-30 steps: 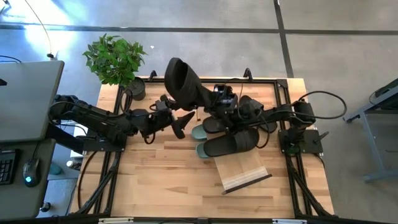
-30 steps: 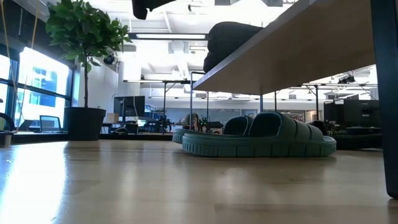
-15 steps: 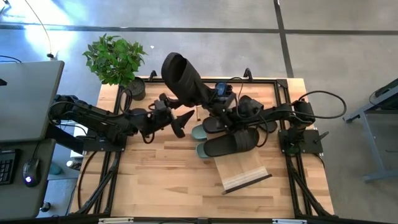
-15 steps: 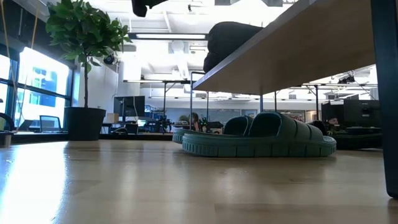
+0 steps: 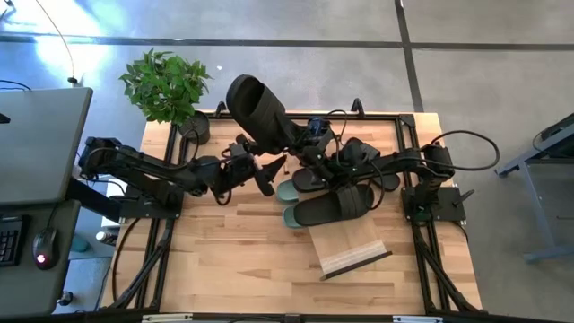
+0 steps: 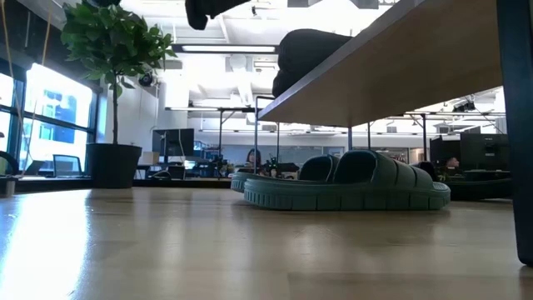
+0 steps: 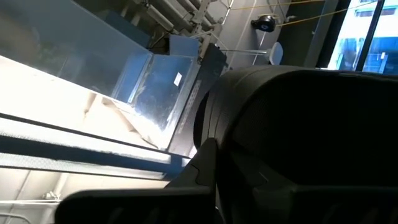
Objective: Pick and place slides into the shelf
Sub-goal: Put the black slides under the shelf
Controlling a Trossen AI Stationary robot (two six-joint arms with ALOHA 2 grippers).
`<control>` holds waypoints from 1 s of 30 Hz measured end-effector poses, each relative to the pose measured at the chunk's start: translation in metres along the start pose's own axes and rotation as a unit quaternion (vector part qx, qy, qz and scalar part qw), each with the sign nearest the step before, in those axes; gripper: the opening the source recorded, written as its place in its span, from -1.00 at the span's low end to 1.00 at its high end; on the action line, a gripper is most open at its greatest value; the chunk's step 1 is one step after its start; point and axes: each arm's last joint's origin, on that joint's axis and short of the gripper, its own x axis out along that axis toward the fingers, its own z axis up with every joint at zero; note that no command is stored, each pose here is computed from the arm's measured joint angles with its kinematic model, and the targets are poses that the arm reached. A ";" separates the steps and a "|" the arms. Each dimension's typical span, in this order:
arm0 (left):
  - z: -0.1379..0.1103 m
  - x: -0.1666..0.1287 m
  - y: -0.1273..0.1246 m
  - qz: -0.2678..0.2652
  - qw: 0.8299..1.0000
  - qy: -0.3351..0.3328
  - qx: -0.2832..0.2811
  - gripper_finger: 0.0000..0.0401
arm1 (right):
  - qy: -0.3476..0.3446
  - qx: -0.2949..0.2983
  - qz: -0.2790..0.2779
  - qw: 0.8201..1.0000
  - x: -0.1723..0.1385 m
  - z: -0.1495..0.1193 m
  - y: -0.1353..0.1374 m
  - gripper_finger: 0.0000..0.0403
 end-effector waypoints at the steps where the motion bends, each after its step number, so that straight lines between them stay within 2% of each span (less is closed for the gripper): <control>1: 0.000 0.003 0.000 0.003 1.000 0.000 0.001 0.37 | 0.001 0.000 0.001 1.000 0.000 0.000 0.000 -1.00; 7: 0.002 0.014 -0.007 0.011 1.000 -0.005 0.011 0.37 | 0.010 -0.001 0.009 1.000 0.000 0.000 0.001 -1.00; 15: 0.004 0.015 -0.005 0.052 0.999 -0.010 0.013 0.37 | 0.015 0.002 0.007 1.000 0.000 -0.001 0.001 -1.00; 21: 0.005 0.015 -0.005 0.057 0.998 -0.011 0.010 0.37 | 0.015 0.001 0.008 1.000 0.000 -0.001 0.000 -1.00; 26: 0.005 0.014 -0.004 0.083 0.996 -0.012 0.008 0.37 | 0.012 -0.001 0.009 1.000 0.001 0.002 -0.001 -1.00; 30: 0.005 0.014 -0.004 0.085 0.996 -0.012 0.008 0.27 | 0.011 -0.003 0.009 1.000 0.002 0.003 -0.001 -1.00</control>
